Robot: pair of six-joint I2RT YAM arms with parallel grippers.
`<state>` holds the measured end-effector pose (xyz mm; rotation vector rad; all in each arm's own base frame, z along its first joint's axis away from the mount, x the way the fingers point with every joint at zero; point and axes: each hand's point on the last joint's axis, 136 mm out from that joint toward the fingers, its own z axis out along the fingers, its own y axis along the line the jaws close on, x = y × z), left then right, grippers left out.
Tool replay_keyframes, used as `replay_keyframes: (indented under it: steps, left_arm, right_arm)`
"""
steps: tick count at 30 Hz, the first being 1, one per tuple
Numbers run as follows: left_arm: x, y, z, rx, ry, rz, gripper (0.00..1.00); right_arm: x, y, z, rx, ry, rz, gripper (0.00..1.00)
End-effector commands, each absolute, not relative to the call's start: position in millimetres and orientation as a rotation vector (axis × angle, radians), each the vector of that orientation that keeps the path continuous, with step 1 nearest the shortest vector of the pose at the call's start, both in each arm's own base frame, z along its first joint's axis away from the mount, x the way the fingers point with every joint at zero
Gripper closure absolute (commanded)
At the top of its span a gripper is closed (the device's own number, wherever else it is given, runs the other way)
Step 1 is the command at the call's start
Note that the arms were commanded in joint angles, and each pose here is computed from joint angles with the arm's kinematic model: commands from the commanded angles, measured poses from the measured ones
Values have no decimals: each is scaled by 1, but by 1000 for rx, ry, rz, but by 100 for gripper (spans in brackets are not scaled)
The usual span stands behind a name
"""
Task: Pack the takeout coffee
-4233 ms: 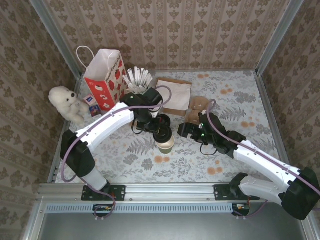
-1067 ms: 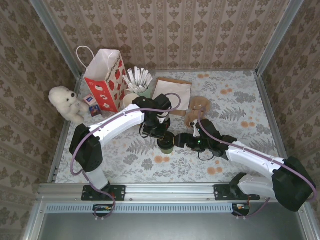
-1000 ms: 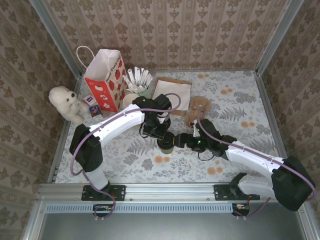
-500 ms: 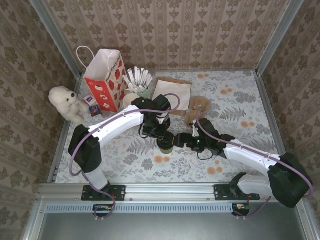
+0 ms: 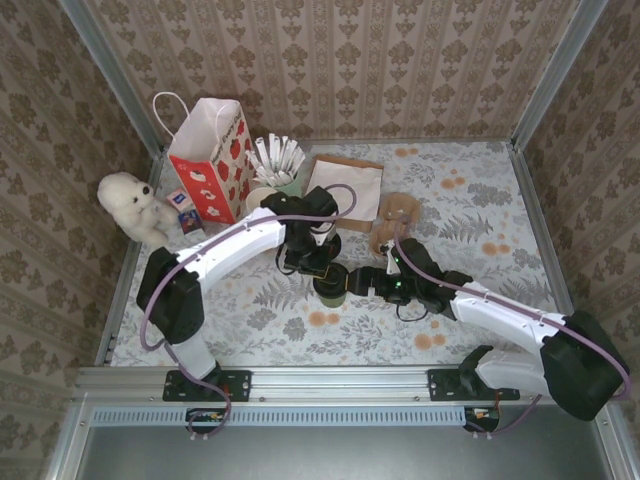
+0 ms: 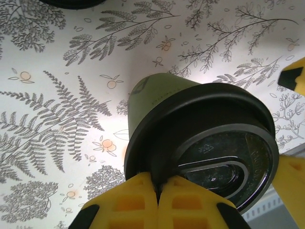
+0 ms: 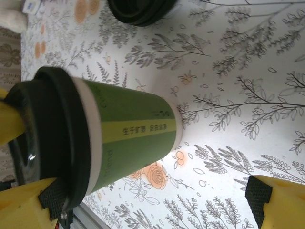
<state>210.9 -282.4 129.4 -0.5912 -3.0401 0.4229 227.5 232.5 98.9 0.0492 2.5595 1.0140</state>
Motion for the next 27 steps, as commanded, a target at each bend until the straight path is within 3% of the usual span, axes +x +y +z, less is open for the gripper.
replay_keyframes:
  steps: [1, 10, 27]
  left_arm:
    - [214, -271, 111, -582, -2999, 271, 100]
    - [212, -284, 118, -593, -2989, 322, 100]
    - [207, -286, 116, -672, -2989, 236, 100]
  right_arm:
    - [229, 243, 125, -137, 2409, 1065, 0]
    - [218, 251, 127, -545, 2346, 912, 0]
    - [250, 269, 126, -524, 2168, 773, 0]
